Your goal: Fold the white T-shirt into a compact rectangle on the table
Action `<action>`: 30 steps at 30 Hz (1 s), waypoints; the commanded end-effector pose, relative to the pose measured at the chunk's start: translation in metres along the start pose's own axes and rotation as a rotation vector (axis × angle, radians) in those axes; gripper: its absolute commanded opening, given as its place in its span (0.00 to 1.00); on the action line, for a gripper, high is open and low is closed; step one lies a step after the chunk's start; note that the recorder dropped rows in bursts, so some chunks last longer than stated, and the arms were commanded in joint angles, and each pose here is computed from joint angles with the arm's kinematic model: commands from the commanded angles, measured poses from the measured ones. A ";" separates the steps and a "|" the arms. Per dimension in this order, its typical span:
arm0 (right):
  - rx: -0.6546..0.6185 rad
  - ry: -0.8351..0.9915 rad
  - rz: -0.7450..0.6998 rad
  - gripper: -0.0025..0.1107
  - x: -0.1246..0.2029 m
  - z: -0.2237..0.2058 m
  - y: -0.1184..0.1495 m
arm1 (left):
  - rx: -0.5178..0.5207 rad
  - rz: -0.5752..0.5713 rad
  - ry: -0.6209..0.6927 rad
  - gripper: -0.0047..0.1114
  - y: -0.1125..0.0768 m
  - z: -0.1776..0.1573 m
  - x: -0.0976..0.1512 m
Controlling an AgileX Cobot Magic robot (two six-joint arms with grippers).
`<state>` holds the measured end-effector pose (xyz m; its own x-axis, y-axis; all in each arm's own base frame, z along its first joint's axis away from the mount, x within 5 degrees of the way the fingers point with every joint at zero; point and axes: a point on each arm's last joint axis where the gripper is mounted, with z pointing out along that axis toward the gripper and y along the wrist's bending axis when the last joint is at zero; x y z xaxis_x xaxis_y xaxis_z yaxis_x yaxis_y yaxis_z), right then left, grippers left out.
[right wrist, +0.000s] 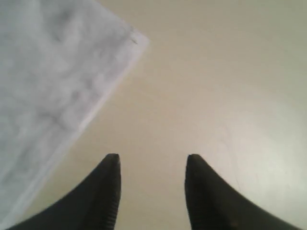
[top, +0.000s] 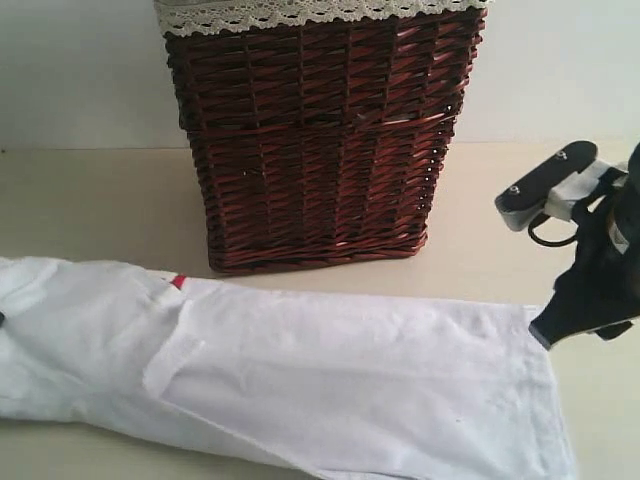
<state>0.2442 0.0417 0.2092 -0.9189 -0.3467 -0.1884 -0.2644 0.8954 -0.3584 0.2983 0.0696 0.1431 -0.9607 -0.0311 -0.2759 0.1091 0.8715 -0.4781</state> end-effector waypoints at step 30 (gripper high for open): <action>-0.067 -0.143 0.218 0.02 0.019 -0.041 -0.014 | 0.611 0.396 0.035 0.68 -0.352 0.068 0.039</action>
<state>0.2223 0.0368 0.2416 -0.9160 -0.1690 -0.3637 -0.0883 0.9696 -0.2283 0.2402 -0.2675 0.2364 -0.8294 0.2449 -0.5021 0.5578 0.4116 -0.7207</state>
